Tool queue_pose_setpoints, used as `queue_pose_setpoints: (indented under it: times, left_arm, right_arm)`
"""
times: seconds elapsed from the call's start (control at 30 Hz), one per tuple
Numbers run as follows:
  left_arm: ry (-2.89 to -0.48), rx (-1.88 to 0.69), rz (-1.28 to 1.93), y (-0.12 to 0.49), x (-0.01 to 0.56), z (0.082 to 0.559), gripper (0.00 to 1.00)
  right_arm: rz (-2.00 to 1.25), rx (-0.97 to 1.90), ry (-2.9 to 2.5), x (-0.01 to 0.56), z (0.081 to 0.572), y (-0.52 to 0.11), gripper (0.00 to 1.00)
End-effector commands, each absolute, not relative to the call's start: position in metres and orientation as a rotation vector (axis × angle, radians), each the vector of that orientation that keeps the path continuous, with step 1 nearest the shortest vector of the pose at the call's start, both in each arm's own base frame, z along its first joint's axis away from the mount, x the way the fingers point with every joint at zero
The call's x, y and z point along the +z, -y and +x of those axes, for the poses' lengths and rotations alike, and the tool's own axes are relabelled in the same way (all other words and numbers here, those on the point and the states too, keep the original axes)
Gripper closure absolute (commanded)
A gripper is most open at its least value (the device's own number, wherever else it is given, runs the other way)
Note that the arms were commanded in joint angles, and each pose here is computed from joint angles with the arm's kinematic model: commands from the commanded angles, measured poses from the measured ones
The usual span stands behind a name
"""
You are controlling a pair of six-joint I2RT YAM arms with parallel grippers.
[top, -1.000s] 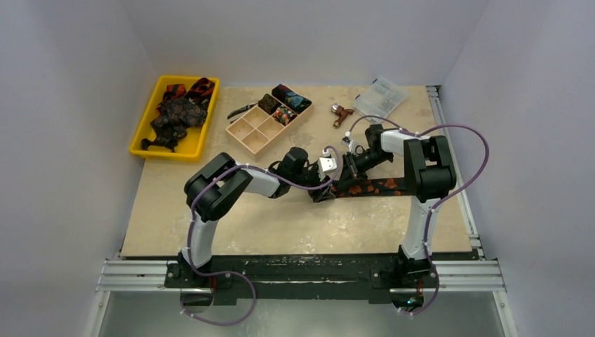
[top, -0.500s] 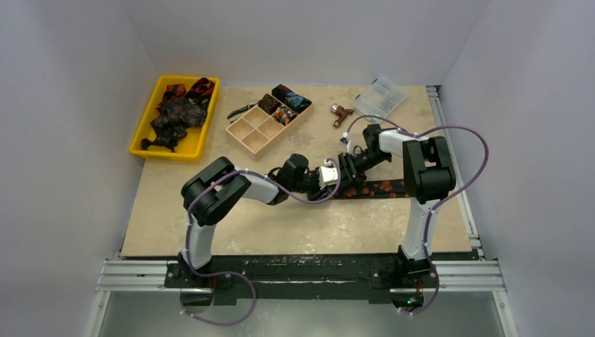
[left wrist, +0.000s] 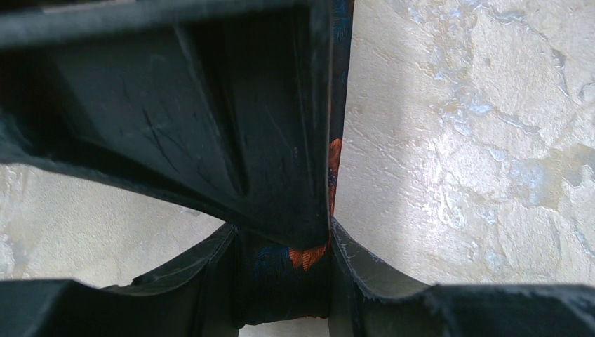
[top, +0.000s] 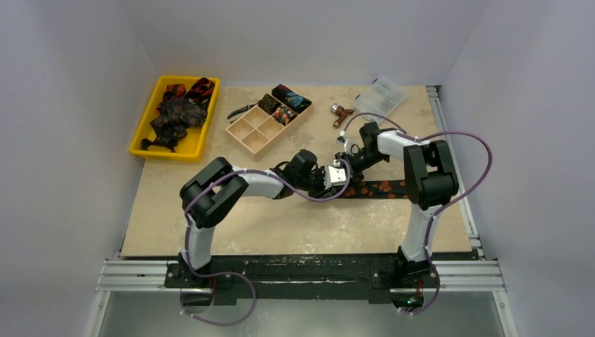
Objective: Roll the ties
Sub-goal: Roll the tie at the center of the board.
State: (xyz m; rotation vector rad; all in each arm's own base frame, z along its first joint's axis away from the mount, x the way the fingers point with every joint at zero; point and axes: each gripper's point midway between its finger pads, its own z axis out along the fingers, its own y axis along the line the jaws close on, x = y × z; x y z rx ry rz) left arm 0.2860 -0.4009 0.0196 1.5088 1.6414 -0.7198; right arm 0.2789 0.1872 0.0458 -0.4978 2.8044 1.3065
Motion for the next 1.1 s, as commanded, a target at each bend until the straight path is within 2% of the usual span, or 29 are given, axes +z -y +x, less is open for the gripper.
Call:
queue_pose_setpoints:
  times: [0.0,0.07,0.13,0.17,0.27,0.43,0.63,0.8,1.07]
  left_arm:
    - [-1.858,-0.587,1.666,0.358,-0.038,0.265,0.67]
    - [-1.862,-0.583,1.674,0.357,-0.038,0.265,0.66]
    - [-1.871,-0.595,1.672,0.358,-0.036,0.264,0.62]
    - [-1.869,-0.615,1.665,0.359,-0.033,0.263,0.59]
    - [-1.839,-0.703,1.630,0.367,-0.024,0.259,0.47]
    - [-1.742,-0.847,1.511,0.385,-0.003,0.262,0.40]
    - [-1.612,-0.977,1.418,0.410,0.021,0.266,0.38]
    - [-1.554,-0.971,1.396,0.425,0.022,0.277,0.37]
    - [-1.484,-0.953,1.439,0.430,0.011,0.275,0.38]
  right_arm:
    - [-0.474,1.306,-2.806,0.039,0.290,-0.193,0.62]
    - [-0.471,1.302,-2.820,0.033,0.291,-0.192,0.71]
    - [-0.470,1.282,-2.845,0.025,0.289,-0.189,0.93]
    - [-0.470,1.262,-2.861,0.021,0.287,-0.186,1.00]
    - [-0.464,1.195,-2.918,0.009,0.280,-0.171,1.00]
    - [-0.463,1.043,-2.983,-0.011,0.276,-0.144,1.00]
    - [-0.452,0.915,-3.041,-0.026,0.275,-0.128,1.00]
    - [-0.438,0.844,-3.080,-0.035,0.278,-0.122,1.00]
    - [-0.572,0.897,-3.126,-0.040,0.268,-0.132,1.00]
